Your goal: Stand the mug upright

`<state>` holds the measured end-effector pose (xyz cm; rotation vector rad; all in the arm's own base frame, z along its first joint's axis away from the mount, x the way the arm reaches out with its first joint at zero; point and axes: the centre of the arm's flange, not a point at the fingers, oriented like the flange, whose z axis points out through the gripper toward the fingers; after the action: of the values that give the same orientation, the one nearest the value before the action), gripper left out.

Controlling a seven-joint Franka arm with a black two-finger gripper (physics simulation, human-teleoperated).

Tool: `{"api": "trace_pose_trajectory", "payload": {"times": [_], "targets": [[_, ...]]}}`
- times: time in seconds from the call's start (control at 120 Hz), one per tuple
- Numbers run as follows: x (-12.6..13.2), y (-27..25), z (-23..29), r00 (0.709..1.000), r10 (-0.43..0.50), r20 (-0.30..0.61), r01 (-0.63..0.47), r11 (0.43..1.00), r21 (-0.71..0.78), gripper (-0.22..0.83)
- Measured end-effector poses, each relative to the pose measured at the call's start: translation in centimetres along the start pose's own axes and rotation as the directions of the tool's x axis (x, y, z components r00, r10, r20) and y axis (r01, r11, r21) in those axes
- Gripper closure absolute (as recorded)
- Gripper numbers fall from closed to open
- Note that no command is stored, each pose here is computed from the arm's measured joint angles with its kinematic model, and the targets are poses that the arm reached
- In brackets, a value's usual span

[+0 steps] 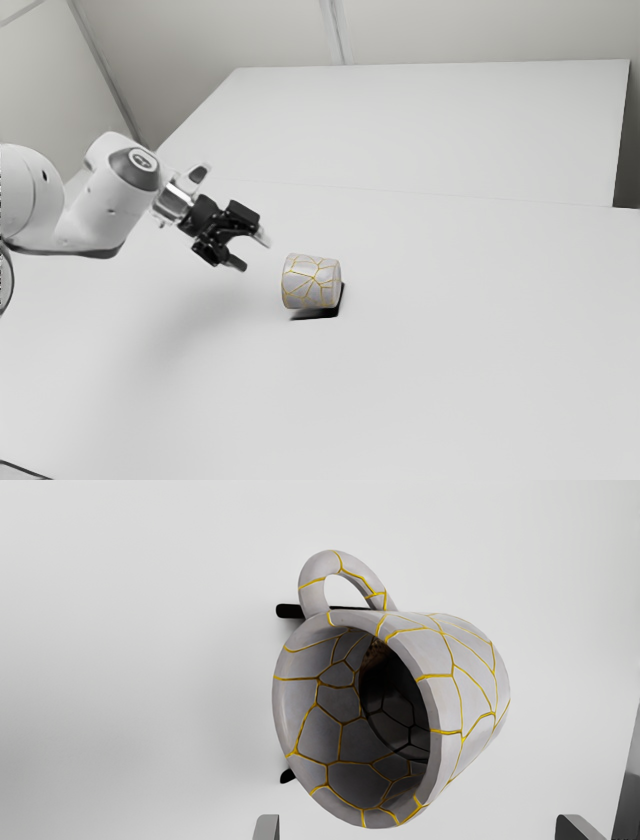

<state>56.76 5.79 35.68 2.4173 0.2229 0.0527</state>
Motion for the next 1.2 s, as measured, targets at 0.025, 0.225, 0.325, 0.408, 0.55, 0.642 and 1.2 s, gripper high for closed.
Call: {"api": "trace_pose_trajectory", "payload": {"times": [0.025,0.225,0.325,0.408,0.55,0.642,1.2], "targets": [[0.0,0.0,0.2,1.000,0.005,-0.003,-0.005,1.000,-0.012,0.00],[-1.0,-0.6,1.8,0.999,0.040,0.001,-0.040,0.997,-0.073,0.00],[-1.1,-0.4,2.6,0.998,0.068,0.003,-0.067,0.994,-0.088,0.00],[-0.8,0.1,3.9,0.996,0.084,0.000,-0.083,0.991,-0.108,0.00],[-0.1,0.9,5.5,0.994,0.111,-0.011,-0.112,0.984,-0.136,0.00],[0.0,0.9,5.9,0.993,0.117,-0.022,-0.119,0.981,-0.152,0.00],[0.4,2.1,9.2,0.988,0.147,-0.056,-0.155,0.963,-0.221,0.23]]}}
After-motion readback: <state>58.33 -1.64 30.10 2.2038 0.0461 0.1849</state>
